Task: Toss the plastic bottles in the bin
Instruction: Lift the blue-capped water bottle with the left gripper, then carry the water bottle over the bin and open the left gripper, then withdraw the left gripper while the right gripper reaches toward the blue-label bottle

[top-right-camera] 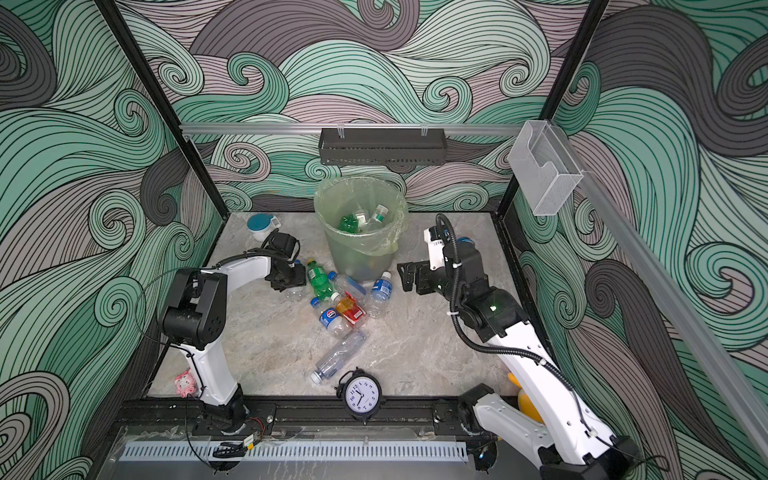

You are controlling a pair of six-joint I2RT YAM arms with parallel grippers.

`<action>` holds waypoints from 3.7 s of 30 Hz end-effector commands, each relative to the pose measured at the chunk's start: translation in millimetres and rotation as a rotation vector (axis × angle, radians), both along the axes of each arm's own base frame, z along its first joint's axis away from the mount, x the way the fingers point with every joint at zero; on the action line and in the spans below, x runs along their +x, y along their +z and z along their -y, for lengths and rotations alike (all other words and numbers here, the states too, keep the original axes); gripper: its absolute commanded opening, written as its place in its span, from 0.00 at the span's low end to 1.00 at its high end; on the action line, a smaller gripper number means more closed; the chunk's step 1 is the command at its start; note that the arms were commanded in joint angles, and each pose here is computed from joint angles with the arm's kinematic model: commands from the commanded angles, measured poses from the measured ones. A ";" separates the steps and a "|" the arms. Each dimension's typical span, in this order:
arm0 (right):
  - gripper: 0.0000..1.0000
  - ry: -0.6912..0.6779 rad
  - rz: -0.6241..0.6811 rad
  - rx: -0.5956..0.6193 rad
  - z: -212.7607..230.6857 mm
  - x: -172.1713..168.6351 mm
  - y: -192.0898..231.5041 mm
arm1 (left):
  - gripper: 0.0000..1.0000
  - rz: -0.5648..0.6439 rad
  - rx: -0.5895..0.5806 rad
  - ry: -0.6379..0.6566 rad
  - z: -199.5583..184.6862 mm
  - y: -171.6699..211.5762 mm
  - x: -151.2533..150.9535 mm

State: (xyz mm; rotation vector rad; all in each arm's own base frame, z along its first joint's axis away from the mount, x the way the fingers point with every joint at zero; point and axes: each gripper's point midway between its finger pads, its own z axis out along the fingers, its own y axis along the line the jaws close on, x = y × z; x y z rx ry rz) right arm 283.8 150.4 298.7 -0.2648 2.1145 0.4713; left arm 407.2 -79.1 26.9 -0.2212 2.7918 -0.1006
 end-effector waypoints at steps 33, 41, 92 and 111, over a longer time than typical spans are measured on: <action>1.00 -0.081 -0.067 -0.015 5.4 13.7 -32.6 | 0.55 0.560 -0.143 -0.003 -18.2 210.9 -93.3; 1.00 -0.094 -0.083 -0.023 6.1 16.4 -37.7 | 0.58 0.657 -0.205 -0.058 -10.7 247.4 -114.3; 0.97 -0.125 -0.243 0.012 -1.5 17.0 -97.8 | 0.98 0.654 -0.264 -0.098 0.9 296.5 -117.0; 0.93 -0.126 -0.508 0.183 -64.9 56.4 -209.9 | 0.98 0.549 -0.131 0.009 -33.6 233.4 -160.0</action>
